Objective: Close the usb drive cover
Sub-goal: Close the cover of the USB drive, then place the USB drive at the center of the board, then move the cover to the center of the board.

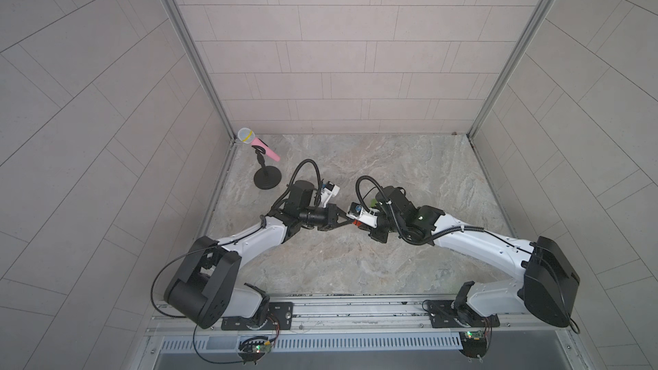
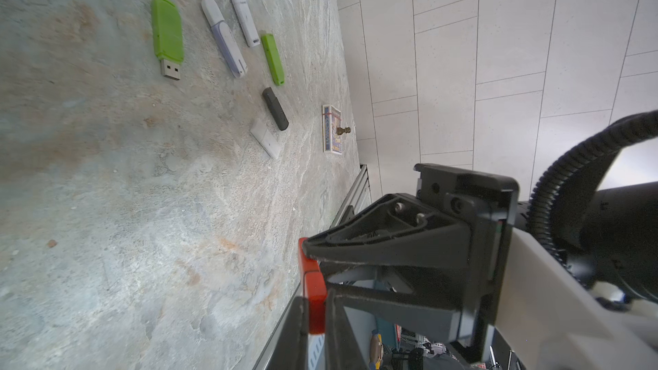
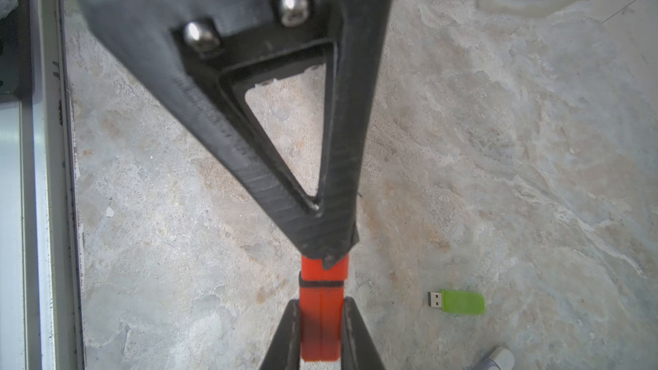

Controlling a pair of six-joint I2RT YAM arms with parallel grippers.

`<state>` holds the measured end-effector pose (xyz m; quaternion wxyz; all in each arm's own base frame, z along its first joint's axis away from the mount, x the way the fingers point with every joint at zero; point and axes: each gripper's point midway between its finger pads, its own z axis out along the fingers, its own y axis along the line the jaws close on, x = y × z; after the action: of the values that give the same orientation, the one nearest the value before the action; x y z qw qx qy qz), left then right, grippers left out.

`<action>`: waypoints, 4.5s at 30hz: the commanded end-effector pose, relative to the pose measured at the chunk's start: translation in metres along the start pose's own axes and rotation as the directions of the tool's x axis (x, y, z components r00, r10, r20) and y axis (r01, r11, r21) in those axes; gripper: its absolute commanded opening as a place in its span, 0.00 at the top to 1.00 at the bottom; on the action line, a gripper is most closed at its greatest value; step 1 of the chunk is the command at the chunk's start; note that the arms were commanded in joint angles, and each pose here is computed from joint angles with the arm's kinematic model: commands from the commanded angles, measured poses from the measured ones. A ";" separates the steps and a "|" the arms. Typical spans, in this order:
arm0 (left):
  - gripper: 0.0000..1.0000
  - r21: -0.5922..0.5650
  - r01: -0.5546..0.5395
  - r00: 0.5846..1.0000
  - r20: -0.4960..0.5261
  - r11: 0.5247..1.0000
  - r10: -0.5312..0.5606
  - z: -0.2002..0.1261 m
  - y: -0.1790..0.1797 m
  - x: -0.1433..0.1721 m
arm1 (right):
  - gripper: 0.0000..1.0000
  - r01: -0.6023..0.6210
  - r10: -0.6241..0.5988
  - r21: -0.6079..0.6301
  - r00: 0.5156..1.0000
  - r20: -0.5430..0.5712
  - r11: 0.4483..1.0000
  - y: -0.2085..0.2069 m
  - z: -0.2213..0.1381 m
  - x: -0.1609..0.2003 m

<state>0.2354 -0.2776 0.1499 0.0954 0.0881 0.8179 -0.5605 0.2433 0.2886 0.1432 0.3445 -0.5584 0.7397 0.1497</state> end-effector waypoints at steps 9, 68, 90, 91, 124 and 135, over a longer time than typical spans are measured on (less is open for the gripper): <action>0.89 -0.047 -0.020 0.998 -0.057 0.999 0.018 0.006 0.006 0.012 | 0.84 0.047 -0.050 0.021 0.982 0.183 0.999 -0.009 -0.027 -0.066; 0.41 -0.440 -0.068 0.963 0.206 0.896 0.174 -0.058 0.023 -0.023 | 0.86 -0.672 0.718 0.260 0.678 -0.161 0.693 -0.033 0.011 0.111; 0.41 -0.543 -0.066 0.922 0.288 0.837 0.259 -0.087 0.029 -0.024 | 0.84 -0.648 0.769 0.426 0.458 -0.446 0.632 -0.020 0.042 0.175; 0.41 -0.544 -0.064 0.921 0.290 0.837 0.259 -0.087 0.029 -0.024 | 0.83 -0.642 0.770 0.435 0.453 -0.450 0.632 -0.021 0.041 0.177; 0.40 -0.591 0.003 0.915 0.327 0.807 0.236 -0.100 0.047 -0.023 | 0.63 -0.560 0.629 0.296 0.734 -0.254 0.774 -0.057 0.001 0.082; 0.38 -0.679 0.146 0.900 0.394 0.719 0.189 -0.131 0.077 -0.017 | 0.62 -0.392 0.425 0.181 0.879 -0.217 0.902 -0.049 0.026 0.033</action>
<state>0.2666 -0.1452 0.1393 0.3107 -0.0481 0.9167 -0.2465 0.2845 0.2477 0.1055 0.2337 -0.3559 0.8996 0.0974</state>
